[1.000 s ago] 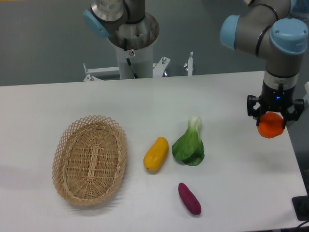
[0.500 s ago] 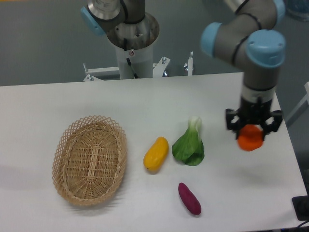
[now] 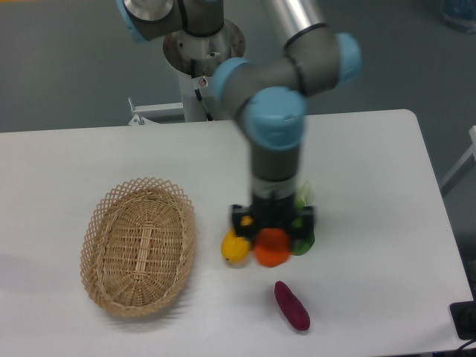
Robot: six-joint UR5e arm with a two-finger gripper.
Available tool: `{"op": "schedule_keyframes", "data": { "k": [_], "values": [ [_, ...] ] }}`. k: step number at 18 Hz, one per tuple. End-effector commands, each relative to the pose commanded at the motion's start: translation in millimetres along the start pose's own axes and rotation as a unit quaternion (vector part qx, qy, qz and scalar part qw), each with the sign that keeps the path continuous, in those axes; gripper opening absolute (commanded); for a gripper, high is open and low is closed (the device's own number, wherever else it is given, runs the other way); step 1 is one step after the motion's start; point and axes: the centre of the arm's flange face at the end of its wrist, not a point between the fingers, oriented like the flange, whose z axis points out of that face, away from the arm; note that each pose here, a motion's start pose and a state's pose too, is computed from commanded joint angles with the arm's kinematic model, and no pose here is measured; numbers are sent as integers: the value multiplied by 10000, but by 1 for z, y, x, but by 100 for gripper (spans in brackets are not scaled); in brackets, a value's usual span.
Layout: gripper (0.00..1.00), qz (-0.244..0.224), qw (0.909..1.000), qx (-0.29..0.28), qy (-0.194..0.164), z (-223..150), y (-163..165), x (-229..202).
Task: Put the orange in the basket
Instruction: 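Carry the held orange across the table over the wicker basket, then lower the orange into the basket and open the gripper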
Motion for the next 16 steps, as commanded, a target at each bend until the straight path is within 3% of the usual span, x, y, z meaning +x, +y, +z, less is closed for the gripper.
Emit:
{"op": "schedule_keyframes", "data": {
  "k": [6, 10, 16],
  "values": [
    [46, 382, 9989, -186, 193, 27, 7, 79],
    [47, 404, 9985, -268, 253, 36, 12, 106],
    [57, 495, 9975, -393, 310, 54, 16, 120]
  ]
}}
